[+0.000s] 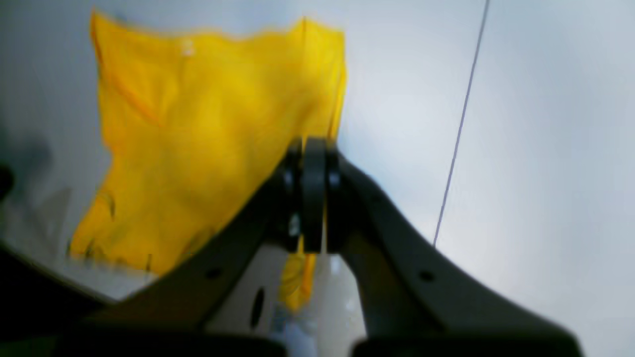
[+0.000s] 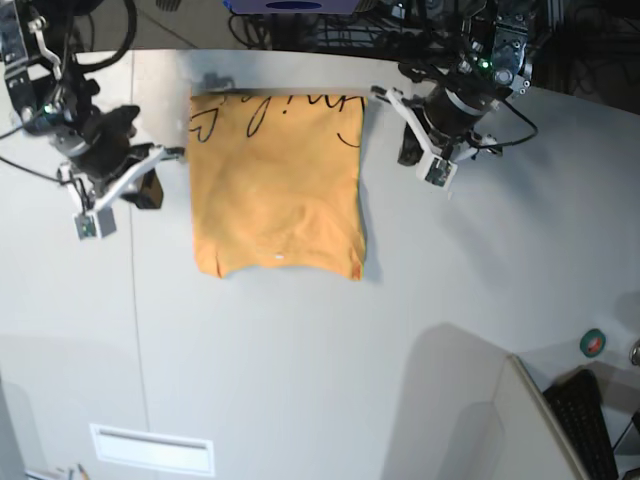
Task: Layout the t-shirt on the table in an organized manner, then fold the t-shirt properly
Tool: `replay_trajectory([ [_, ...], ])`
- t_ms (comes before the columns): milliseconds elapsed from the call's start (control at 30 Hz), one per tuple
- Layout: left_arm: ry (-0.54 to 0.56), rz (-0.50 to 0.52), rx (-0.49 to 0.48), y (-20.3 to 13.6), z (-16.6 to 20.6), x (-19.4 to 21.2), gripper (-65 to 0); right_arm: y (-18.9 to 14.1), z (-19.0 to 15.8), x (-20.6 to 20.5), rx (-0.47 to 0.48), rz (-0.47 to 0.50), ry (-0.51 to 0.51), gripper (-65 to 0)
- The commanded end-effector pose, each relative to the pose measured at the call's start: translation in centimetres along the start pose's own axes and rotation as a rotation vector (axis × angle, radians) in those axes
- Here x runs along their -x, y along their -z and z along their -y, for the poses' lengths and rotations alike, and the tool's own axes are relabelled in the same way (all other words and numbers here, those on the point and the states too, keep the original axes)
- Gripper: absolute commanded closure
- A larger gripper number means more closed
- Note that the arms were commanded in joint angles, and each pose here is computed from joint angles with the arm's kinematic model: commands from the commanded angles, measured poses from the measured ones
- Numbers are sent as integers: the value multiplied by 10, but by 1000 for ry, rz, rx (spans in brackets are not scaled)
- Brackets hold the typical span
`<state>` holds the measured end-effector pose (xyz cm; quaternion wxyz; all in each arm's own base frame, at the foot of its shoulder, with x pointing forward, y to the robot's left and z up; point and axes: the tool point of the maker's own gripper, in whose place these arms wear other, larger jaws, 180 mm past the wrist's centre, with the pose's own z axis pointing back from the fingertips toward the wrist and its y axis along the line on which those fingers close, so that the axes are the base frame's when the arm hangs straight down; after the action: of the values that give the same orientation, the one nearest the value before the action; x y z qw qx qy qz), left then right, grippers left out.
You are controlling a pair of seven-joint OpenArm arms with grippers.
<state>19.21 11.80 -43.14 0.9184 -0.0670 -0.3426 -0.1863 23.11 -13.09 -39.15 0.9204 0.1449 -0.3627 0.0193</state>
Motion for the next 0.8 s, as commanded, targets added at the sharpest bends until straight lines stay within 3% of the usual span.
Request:
replay_trajectory([
  [0, 14, 54, -1, -6, -4, -9, 0, -11, 3, 4, 4, 2, -7, 0],
  [200, 64, 66, 47, -44, 4, 42, 0, -63, 5, 79, 40, -158, 47, 0],
  [433, 48, -154, 102, -82, 20, 132, 0, -133, -10, 201, 58, -489, 141, 0],
  [600, -13, -343, 86, -76, 12, 211, 0, -127, -21, 287, -31, -715, 138, 0],
  [767, -40, -386, 175, -65, 40, 267, 0, -98, 27, 349, 48, -907, 92, 0],
])
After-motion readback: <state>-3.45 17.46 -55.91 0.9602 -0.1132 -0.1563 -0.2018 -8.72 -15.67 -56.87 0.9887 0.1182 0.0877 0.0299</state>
